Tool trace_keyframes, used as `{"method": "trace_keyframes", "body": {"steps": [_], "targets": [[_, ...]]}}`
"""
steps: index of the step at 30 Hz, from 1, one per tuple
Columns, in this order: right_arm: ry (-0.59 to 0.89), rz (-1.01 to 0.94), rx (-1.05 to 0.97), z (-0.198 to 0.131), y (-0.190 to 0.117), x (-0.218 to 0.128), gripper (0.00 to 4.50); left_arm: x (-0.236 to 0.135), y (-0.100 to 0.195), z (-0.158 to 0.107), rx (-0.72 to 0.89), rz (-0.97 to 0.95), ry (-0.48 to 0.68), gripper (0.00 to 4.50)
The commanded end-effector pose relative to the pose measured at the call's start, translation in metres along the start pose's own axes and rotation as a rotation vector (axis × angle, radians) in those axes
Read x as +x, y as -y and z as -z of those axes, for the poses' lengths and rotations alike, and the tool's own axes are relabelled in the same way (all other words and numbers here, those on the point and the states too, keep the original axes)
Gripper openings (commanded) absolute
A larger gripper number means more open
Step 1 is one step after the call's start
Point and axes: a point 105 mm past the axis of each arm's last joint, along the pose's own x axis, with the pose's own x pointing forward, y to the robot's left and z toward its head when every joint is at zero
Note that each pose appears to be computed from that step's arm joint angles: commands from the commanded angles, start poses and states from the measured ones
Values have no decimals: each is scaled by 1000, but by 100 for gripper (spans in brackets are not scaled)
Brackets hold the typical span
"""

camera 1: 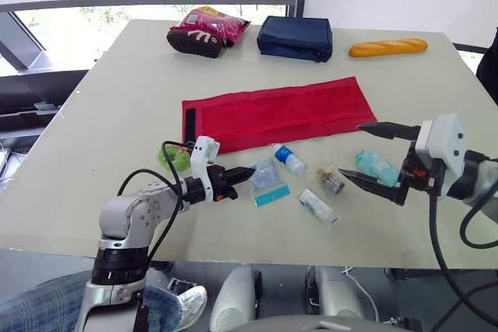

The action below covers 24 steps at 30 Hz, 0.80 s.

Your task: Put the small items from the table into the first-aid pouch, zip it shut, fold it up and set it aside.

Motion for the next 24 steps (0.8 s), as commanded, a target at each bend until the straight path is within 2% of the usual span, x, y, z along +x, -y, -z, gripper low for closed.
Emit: {"method": "trace_keyframes", "body": {"steps": [1, 4, 8, 15, 24], "targets": [[60, -3, 20, -11, -5, 5, 450, -21, 24, -33, 81, 120, 114, 5], [125, 45, 127, -13, -6, 13, 450, -34, 42, -56, 94, 233, 207, 5], [162, 55, 263, -11, -9, 21, 450, -37, 62, -71, 99, 345, 254, 5], [138, -40, 500, -3, -19, 36, 450, -27, 98, -81, 134, 507, 234, 5], [173, -182, 667, -18, -32, 53, 450, -17, 107, -85, 129, 554, 238, 5]]}}
